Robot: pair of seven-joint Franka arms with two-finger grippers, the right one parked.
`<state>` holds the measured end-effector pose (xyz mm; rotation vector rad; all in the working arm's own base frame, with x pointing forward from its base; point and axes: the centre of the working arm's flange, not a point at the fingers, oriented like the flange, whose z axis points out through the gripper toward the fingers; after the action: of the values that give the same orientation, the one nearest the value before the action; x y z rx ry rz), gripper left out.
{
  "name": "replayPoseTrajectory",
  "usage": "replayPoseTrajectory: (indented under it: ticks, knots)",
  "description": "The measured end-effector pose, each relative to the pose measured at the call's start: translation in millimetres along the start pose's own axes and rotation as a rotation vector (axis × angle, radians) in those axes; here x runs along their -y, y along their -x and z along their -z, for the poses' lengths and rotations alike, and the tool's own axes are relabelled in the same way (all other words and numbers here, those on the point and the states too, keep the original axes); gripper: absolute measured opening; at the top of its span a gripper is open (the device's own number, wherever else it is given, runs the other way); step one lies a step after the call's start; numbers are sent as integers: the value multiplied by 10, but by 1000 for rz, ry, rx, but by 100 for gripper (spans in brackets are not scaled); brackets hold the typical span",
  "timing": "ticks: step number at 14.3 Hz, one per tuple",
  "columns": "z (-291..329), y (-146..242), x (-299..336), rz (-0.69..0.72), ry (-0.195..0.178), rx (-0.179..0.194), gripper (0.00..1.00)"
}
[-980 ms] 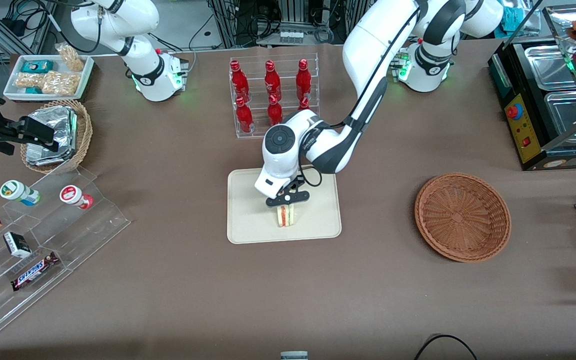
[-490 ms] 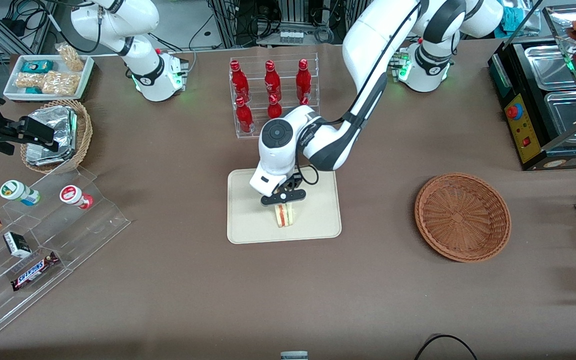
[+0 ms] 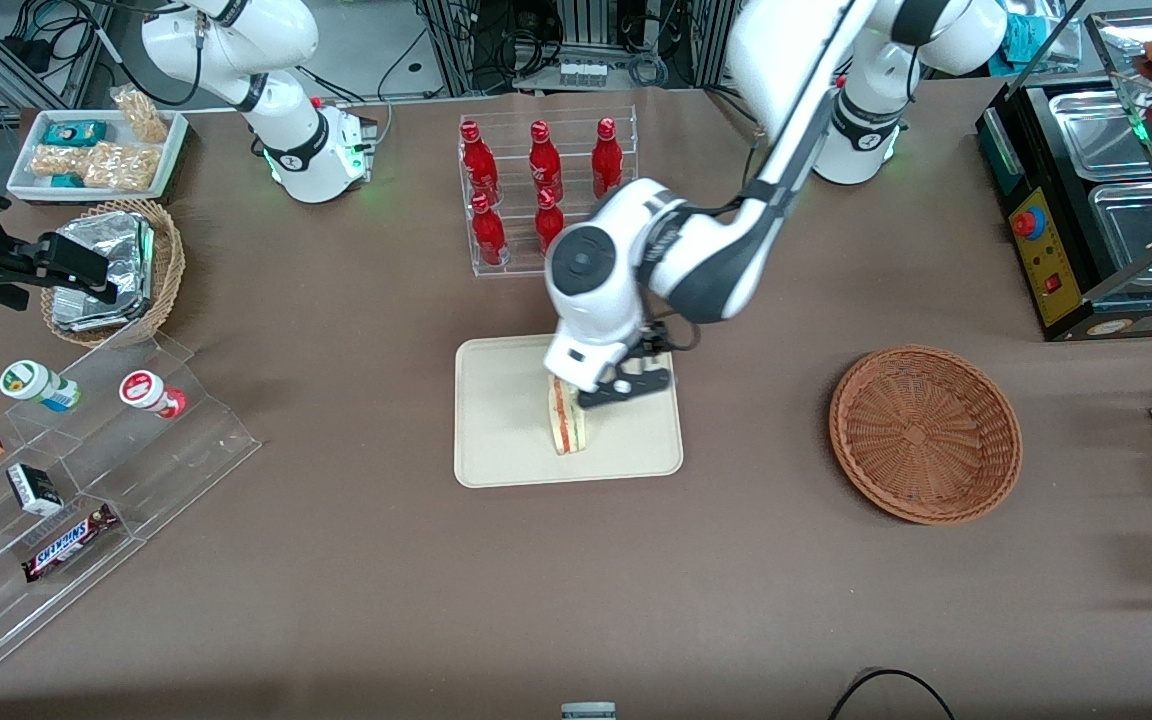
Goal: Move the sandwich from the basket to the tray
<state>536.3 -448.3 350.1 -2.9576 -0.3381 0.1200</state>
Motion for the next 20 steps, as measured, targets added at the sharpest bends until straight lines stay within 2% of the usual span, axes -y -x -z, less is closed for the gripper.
replayPoseTrajectory:
  ticks: [2,5,7,11,17,20]
  knots:
    - [64,-373,493,-12,3,32,100]
    - [113,-697,1201,-52,12,67,100]
    - [230,-782,1651,-79,26,82,100]
    - [529,-830,2482,-147,32,145,100]
    - [897,-825,3338,-260,79,179,100]
    - [1173,-761,3689,-310,108,156,100]
